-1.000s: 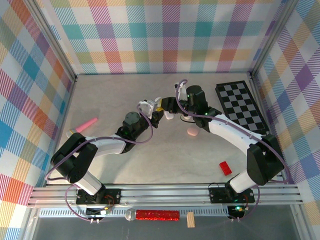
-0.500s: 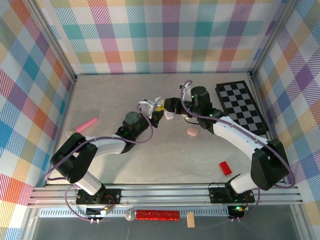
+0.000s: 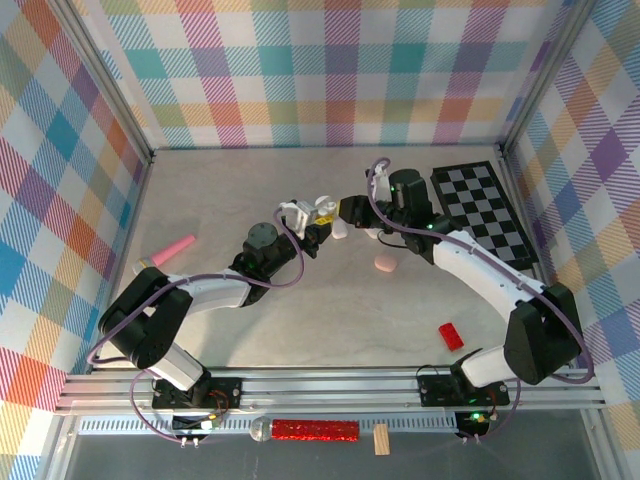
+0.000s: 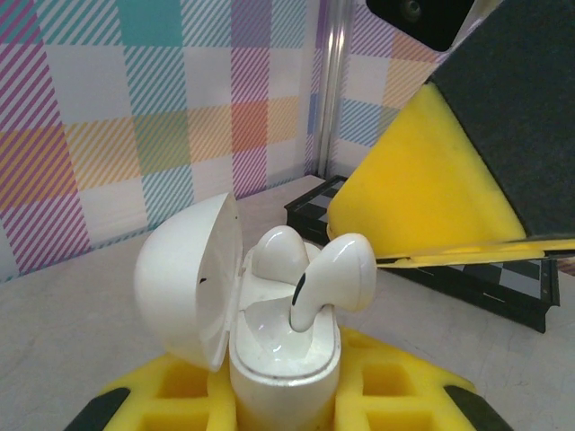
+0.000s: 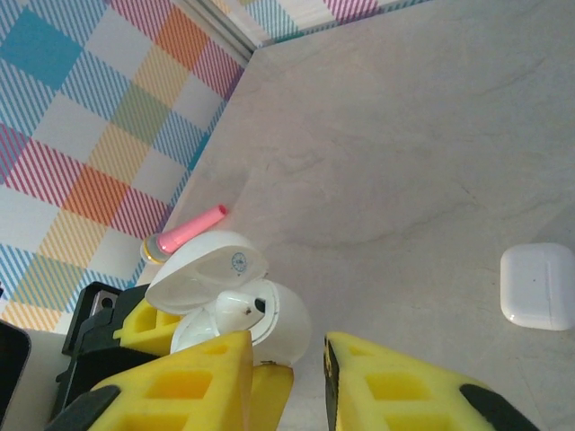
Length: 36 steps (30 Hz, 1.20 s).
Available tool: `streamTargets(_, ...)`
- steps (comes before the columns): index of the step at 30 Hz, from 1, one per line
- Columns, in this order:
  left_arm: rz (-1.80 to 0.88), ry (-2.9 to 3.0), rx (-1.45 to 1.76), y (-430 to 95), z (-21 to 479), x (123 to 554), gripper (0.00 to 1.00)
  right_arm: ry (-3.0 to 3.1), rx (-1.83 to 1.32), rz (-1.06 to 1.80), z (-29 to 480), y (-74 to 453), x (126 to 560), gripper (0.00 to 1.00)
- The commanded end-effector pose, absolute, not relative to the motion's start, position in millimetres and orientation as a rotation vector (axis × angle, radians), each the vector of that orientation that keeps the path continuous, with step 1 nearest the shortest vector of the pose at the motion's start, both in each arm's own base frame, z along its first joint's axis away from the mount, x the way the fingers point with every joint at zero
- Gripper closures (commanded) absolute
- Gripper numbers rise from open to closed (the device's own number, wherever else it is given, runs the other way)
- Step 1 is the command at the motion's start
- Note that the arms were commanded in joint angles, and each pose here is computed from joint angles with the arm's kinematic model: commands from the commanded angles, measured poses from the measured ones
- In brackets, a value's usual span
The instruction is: Insert wireless bluetooth earbuds into charging case
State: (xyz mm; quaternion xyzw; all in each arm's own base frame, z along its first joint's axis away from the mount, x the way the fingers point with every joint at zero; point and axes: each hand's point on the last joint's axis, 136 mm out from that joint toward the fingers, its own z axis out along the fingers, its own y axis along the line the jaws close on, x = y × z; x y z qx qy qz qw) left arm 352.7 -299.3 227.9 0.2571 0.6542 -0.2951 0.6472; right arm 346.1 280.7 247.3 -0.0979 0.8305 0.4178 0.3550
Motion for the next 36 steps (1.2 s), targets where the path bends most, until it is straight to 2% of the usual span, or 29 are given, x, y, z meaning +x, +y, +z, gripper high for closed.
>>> streamTargets(1,-0.666,1.419,0.577,-296.1,249.4,351.7,0.94,2.13,-0.348,1.128,258.0,290.3,340.1,0.72)
streamTargets(8,-0.659,1.427,0.574,-297.1,247.8,355.2,0.94,2.14,-0.392,1.174,254.8,297.9,335.1,0.71)
streamTargets(23,-0.677,1.438,0.597,-302.2,243.8,355.1,0.94,2.152,-0.408,1.2,252.0,305.0,334.7,0.58)
streamTargets(30,-0.657,1.444,0.603,-299.0,239.3,357.0,0.94,2.146,-0.378,1.121,254.6,293.2,336.1,0.53)
streamTargets(36,-0.498,1.439,0.7,-285.2,220.9,359.7,0.94,2.127,-0.346,1.089,271.5,283.6,335.2,0.4)
